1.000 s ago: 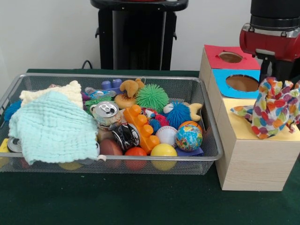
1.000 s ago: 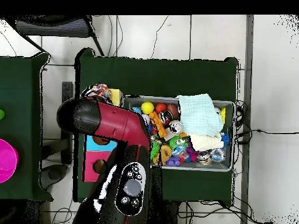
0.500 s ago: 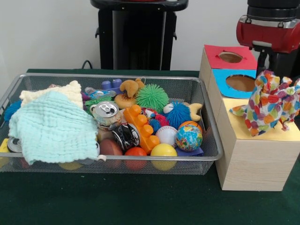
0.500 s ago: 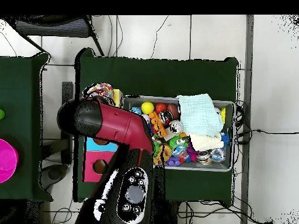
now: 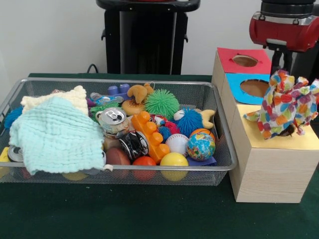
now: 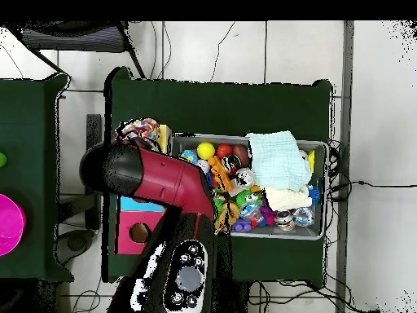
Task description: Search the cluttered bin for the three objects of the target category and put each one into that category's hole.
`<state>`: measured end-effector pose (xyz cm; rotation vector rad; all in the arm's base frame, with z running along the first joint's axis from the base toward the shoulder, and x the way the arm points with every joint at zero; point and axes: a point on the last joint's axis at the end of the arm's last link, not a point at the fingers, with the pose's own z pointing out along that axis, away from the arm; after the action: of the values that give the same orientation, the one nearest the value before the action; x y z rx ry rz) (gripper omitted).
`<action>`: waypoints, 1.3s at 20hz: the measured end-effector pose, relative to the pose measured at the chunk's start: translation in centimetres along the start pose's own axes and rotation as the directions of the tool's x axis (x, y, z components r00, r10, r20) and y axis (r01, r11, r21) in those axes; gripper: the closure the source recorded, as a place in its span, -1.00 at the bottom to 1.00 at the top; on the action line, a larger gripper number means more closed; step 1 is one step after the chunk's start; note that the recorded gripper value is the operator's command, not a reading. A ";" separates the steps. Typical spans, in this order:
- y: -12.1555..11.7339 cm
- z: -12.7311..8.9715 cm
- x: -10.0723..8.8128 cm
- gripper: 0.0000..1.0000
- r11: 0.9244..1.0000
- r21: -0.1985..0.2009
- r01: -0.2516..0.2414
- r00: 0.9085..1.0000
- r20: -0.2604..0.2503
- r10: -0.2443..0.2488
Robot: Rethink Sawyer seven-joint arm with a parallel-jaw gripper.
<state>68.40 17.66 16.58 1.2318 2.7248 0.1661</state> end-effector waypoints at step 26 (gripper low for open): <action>-2.2 5.1 1.9 1.00 0.999 0.007 -0.041 0.995 -0.094 0.042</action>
<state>66.40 17.88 11.09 1.3151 2.7815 0.2270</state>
